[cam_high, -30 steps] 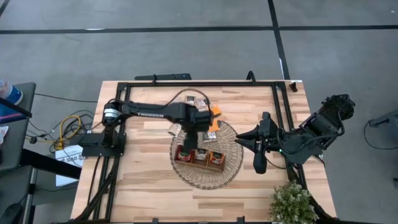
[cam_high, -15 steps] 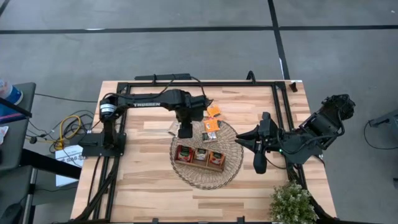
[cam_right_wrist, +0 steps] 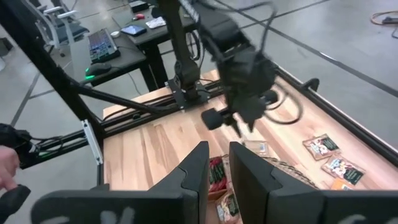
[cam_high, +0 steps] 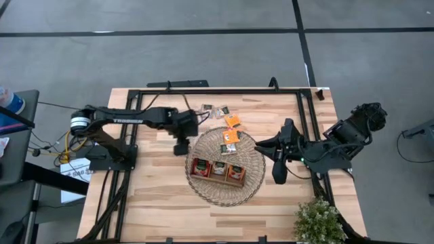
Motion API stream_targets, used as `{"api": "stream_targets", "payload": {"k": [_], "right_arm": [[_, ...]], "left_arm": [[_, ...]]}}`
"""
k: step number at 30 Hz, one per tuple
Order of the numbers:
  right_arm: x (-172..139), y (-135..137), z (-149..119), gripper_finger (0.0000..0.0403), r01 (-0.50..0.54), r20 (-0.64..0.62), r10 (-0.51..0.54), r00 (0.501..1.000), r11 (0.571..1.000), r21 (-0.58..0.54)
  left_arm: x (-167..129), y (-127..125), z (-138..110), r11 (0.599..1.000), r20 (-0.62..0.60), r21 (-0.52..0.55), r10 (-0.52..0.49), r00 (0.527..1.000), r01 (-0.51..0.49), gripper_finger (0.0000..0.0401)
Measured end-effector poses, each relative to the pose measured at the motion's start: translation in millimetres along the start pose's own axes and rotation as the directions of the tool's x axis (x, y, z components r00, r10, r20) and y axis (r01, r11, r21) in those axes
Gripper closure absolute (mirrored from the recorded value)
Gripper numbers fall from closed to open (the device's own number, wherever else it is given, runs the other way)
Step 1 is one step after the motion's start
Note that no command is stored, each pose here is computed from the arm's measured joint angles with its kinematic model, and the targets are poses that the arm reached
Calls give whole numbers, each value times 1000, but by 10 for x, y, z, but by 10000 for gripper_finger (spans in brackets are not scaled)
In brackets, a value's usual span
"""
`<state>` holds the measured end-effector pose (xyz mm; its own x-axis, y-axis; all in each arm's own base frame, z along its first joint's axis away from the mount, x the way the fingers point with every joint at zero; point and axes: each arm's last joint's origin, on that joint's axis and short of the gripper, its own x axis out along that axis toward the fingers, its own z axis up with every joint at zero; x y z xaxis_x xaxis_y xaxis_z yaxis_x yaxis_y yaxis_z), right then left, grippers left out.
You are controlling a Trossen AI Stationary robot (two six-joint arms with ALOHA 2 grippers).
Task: Pick & Place Tea
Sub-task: Put the brown tea bag into the middle section of the wooden organizer
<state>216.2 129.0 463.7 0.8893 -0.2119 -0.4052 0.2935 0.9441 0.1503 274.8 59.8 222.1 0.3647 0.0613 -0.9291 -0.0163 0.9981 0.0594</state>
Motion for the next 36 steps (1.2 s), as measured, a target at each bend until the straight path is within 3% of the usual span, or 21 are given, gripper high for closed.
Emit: {"api": "stream_targets", "payload": {"k": [10,24,36], "right_arm": [[70,-69,41,349,19,-7,-18,1000,1000,25],[182,-189,110,349,37,-22,-35,999,997,69],[211,-217,131,349,31,-28,-29,999,996,82]], "left_arm": [[446,-61,-464,992,-56,96,82,995,-77,260],[650,-73,-568,980,83,137,133,988,-143,260],[749,-65,-556,976,74,151,144,987,-154,255]]}}
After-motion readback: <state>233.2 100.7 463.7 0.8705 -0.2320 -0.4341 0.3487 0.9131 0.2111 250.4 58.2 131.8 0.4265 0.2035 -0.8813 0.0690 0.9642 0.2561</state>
